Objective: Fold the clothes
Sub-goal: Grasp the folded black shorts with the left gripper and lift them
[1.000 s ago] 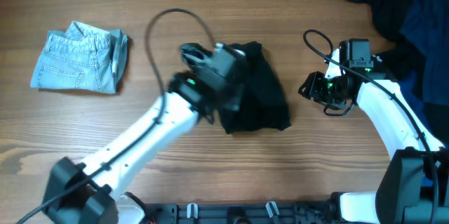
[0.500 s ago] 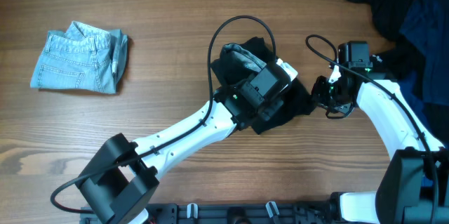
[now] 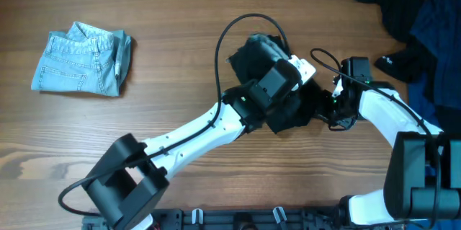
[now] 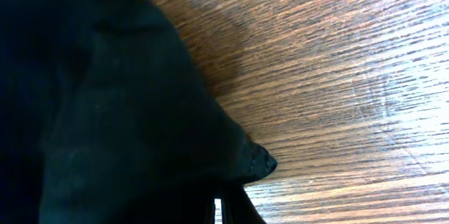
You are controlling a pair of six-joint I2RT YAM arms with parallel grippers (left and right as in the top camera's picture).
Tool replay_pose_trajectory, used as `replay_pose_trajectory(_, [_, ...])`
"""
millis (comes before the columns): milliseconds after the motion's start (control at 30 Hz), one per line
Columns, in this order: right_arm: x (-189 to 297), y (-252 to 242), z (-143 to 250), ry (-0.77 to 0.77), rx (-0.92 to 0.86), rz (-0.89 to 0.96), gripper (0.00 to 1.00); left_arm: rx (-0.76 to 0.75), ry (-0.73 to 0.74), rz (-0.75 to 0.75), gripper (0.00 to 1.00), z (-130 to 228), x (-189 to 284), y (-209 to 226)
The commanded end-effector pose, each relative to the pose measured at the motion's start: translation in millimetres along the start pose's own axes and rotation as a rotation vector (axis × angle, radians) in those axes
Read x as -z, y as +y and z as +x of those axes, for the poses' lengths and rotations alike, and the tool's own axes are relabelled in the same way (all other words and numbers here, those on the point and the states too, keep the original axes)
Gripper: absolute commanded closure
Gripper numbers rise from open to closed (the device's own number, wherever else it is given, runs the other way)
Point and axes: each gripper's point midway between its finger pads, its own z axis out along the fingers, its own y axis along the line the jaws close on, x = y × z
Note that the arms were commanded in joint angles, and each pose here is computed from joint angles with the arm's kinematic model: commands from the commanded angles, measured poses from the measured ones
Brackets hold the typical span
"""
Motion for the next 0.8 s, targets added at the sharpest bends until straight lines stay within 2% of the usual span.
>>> replay_pose_trajectory(0, [-23.9, -11.8, 31.1, 0.108, -0.029, 0.022, 0.96, 0.099, 0.018, 0.088, 0.96, 8.3, -26.5, -15.4])
replay_pose_trajectory(133, [-24.1, -11.9, 31.3, 0.108, -0.028, 0.022, 0.96, 0.159, 0.064, 0.107, 0.96, 32.2, -59.0, -17.2])
replay_pose_trajectory(167, [-24.0, -11.9, 31.4, 0.109, -0.029, 0.022, 0.95, 0.163, 0.078, 0.123, 0.92, 38.4, -65.1, -19.6])
replay_pose_trajectory(200, [-24.0, -12.0, 31.6, 0.11, -0.029, 0.022, 0.95, 0.167, 0.087, 0.121, 0.84, 42.2, -68.2, -19.1])
replay_pose_trajectory(300, [-23.8, -12.7, 33.2, 0.116, -0.031, 0.025, 0.94, 0.168, 0.095, 0.119, 0.42, 45.5, -70.5, -18.8])
replay_pose_trajectory(333, [-23.8, -12.8, 33.3, 0.116, -0.031, 0.025, 0.92, 0.168, 0.097, 0.119, 0.36, 46.0, -70.5, -18.7])
replay_pose_trajectory(400, [-23.6, -13.5, 35.0, 0.123, -0.032, 0.029, 0.91, 0.168, 0.099, 0.118, 0.31, 45.8, -69.3, -18.7])
replay_pose_trajectory(533, [-23.2, -14.5, 37.4, 0.133, -0.034, 0.033, 0.9, 0.166, 0.089, 0.12, 0.27, 32.6, -56.9, -20.1])
replay_pose_trajectory(700, [-22.6, -9.1, 41.3, 0.155, -0.035, 0.001, 0.9, 0.156, 0.049, 0.089, 0.25, 4.6, -21.7, -15.1])
replay_pose_trajectory(767, [-20.9, -4.1, 41.4, 0.16, -0.014, -0.026, 0.85, 0.164, 0.023, 0.084, 0.23, -6.8, -6.7, -9.7])
